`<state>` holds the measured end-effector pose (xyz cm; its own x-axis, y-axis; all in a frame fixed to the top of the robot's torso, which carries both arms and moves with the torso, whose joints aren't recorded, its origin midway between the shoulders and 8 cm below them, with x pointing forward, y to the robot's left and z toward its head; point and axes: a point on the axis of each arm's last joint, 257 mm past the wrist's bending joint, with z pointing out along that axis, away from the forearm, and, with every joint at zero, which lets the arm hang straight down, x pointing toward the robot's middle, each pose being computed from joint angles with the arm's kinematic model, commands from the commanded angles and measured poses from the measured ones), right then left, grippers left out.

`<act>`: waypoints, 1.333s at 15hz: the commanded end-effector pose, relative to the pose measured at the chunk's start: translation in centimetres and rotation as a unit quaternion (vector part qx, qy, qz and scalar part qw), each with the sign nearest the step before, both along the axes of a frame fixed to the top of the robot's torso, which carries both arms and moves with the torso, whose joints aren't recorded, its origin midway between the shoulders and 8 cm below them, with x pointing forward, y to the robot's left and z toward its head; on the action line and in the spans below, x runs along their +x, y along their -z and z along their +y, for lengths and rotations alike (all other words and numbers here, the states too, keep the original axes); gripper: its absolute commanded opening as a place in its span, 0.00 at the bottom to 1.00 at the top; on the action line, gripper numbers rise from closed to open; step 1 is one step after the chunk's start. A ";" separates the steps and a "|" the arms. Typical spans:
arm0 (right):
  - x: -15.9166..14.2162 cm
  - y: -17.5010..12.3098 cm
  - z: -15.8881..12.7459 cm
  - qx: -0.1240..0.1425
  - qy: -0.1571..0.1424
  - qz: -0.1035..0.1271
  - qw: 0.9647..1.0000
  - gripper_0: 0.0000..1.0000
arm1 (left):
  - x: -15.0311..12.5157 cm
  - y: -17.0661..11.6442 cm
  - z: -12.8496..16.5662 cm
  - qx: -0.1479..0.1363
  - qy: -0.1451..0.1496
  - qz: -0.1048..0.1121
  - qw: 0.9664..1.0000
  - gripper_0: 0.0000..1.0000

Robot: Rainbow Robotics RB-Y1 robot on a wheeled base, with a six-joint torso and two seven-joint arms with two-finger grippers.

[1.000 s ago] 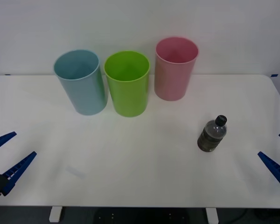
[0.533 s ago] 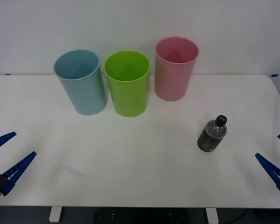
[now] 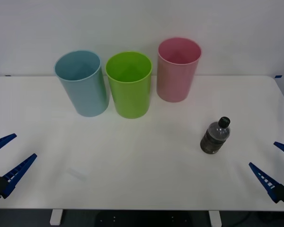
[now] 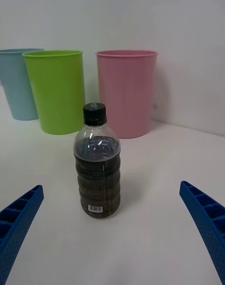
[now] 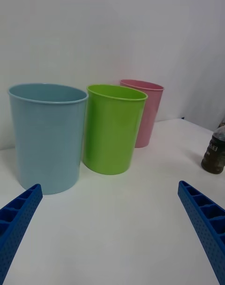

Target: Grasp the object on the table and drop it into the matching bin: aluminum can to the light blue bin, PET bottle to the pink bin.

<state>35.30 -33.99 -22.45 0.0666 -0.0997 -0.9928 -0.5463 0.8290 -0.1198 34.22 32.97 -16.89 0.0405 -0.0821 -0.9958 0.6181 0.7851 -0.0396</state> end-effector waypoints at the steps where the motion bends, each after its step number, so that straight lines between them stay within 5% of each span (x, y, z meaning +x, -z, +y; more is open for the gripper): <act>1: 0.5 1.2 0.5 -0.003 -0.003 0.010 1.000 1.00 | 0.0 0.0 0.0 0.000 0.000 0.000 1.000 1.00; 20: 7.4 5.4 6.9 -0.028 0.013 0.015 0.999 1.00 | 0.0 0.0 0.0 0.000 0.000 0.000 1.000 1.00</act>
<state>42.41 -27.34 -27.80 0.0343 -0.1550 -0.9873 -0.5318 0.8336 -0.1493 34.23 32.97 -16.89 0.0407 -0.0821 -0.9958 0.6182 0.7850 -0.0395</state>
